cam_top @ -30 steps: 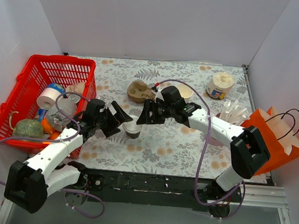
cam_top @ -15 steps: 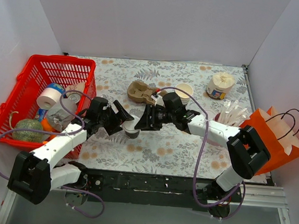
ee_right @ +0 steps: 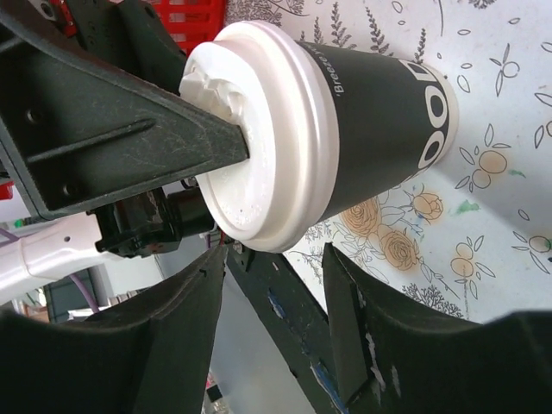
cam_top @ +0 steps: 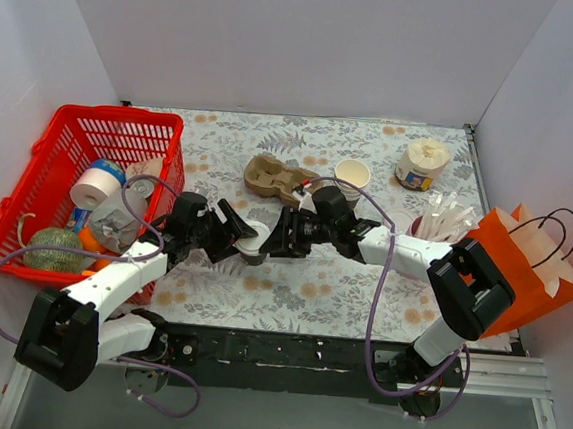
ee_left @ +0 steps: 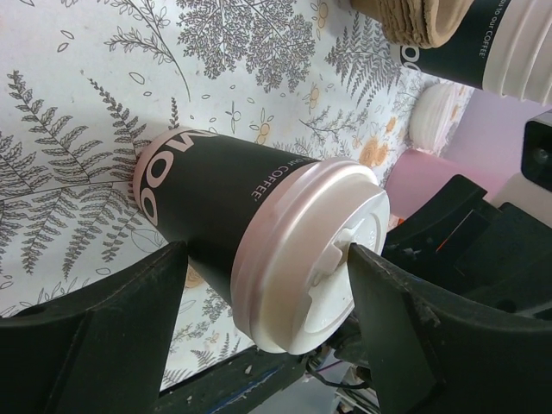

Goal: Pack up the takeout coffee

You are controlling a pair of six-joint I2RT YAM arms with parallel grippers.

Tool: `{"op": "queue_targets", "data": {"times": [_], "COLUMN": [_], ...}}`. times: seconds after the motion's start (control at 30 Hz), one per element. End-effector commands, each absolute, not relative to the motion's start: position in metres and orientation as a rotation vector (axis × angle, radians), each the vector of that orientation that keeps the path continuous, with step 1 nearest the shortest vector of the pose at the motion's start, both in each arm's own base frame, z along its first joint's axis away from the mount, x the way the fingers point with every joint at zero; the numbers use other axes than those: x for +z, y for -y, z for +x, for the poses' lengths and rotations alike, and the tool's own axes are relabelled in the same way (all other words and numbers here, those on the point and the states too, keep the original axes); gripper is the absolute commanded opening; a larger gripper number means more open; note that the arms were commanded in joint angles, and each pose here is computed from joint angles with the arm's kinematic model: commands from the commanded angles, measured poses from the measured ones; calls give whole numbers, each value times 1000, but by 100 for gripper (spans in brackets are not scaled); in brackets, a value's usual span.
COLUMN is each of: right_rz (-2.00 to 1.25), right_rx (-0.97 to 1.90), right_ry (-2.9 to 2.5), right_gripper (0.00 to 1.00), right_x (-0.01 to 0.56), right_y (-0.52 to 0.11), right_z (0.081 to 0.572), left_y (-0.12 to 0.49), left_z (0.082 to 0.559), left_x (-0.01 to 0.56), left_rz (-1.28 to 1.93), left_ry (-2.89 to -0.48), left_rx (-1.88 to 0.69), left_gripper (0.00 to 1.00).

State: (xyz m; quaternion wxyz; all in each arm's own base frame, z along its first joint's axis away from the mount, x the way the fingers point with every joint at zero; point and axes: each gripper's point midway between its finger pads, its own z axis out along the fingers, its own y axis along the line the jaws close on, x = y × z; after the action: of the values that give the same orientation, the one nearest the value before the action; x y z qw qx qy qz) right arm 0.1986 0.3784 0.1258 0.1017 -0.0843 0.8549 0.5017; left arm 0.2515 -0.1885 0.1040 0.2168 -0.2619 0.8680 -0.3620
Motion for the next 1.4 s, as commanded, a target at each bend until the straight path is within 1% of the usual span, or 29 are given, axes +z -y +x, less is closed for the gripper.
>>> {"op": "queue_targets", "data": {"times": [0.0, 0.2, 0.23, 0.4, 0.43, 0.57, 0.63, 0.77, 0.87, 0.93, 1.07, 1.13, 1.2, 1.33, 1.37], "right_rz": [-206, -168, -144, -117, -116, -119, -113, -104, -94, -108, -97, -89, -90, -92, -90], "right_rx": [1525, 1585, 1591, 1571, 1569, 1551, 1523, 1480, 1465, 1465, 1430, 1380, 1341, 1274, 1256], "right_ry": [-2445, -2417, -2427, -2447, -2450, -2455, -2452, -2455, -2454, -2450, -2476, -2511, -2524, -2559, -2569], "right_gripper": [56, 56, 55, 53, 50, 48, 43, 41, 36, 29, 26, 17, 14, 1, 1], "right_x": [138, 142, 139, 131, 129, 123, 119, 111, 107, 105, 96, 87, 84, 74, 70], "right_y": [-389, -395, -394, -393, -393, -389, -385, -382, -382, -382, -379, -374, -373, -369, -367], "right_z": [205, 204, 203, 203, 203, 200, 201, 205, 207, 207, 206, 206, 209, 210, 211], "left_y": [185, 185, 185, 186, 187, 187, 187, 188, 189, 189, 189, 189, 189, 191, 190], "left_z": [238, 237, 236, 234, 234, 234, 233, 232, 232, 233, 231, 231, 231, 231, 231], "left_x": [88, 86, 84, 83, 84, 83, 81, 77, 77, 77, 74, 74, 71, 70, 69], "left_rz": [-808, -836, -842, -848, -848, -853, -856, -860, -856, -858, -855, -851, -853, -852, -853], "left_ry": [-2444, -2444, -2449, -2452, -2452, -2457, -2466, -2481, -2487, -2488, -2499, -2504, -2512, -2527, -2527], "left_rx": [-1004, -1009, -1008, -1019, -1024, -1020, -1019, -1018, -1020, -1020, -1015, -1016, -1011, -1012, -1010], "left_gripper": [72, 70, 70, 68, 68, 68, 68, 67, 67, 67, 67, 67, 67, 67, 67]}}
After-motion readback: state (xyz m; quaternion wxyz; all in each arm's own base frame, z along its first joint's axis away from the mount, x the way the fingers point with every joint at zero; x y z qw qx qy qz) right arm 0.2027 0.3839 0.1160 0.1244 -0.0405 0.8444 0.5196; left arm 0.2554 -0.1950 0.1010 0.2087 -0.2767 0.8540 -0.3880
